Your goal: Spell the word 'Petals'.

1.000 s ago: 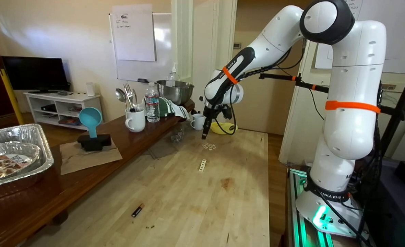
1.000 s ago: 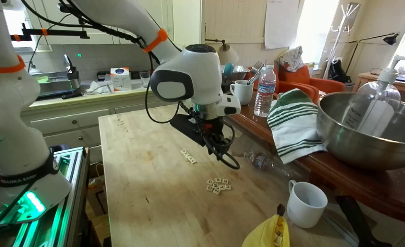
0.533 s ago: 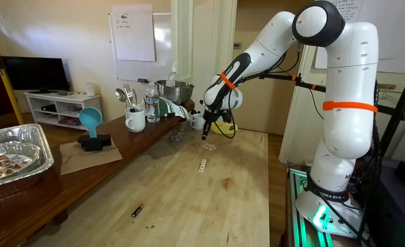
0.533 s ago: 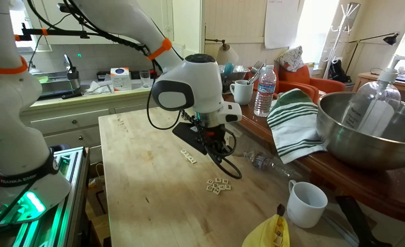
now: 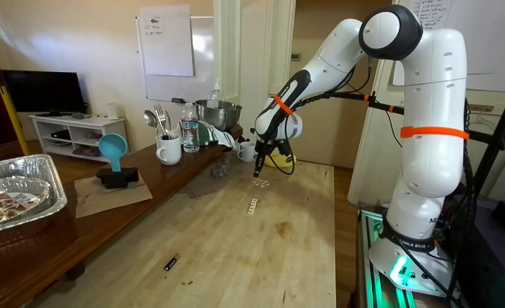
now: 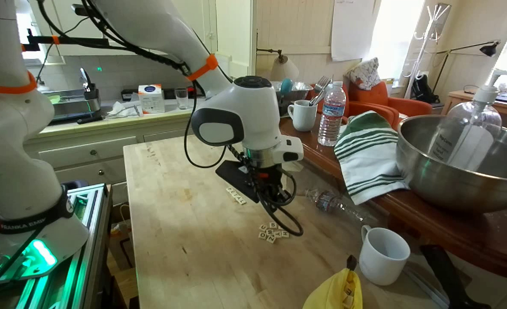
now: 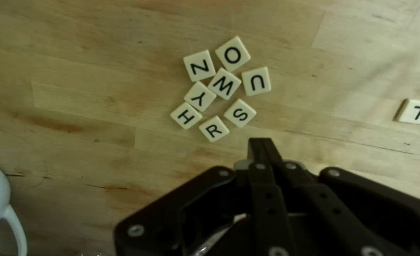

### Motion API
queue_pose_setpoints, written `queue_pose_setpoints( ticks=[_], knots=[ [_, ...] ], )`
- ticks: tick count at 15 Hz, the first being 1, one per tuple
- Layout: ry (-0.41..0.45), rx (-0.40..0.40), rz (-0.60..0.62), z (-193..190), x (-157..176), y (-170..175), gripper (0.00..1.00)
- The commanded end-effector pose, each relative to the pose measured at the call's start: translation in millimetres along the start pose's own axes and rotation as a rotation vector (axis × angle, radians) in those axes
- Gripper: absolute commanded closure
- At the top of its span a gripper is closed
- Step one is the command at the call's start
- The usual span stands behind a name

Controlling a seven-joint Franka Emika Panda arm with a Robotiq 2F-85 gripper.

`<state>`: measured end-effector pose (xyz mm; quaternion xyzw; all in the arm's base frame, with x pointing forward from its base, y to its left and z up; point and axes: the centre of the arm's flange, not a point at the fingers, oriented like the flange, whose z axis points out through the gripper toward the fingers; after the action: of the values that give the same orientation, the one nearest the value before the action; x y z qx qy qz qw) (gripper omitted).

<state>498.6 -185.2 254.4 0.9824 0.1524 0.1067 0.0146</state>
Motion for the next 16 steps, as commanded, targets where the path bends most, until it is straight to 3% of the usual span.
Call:
queue_pose_setpoints(
  ticks=[1,10,16],
  knots=[
    [0.006,-0.013,-0.013,14,-2,10,1.00],
    [0.039,-0.068,0.001,34,-1,12,1.00],
    [0.011,-0.050,-0.011,45,-5,8,1.00]
  ],
)
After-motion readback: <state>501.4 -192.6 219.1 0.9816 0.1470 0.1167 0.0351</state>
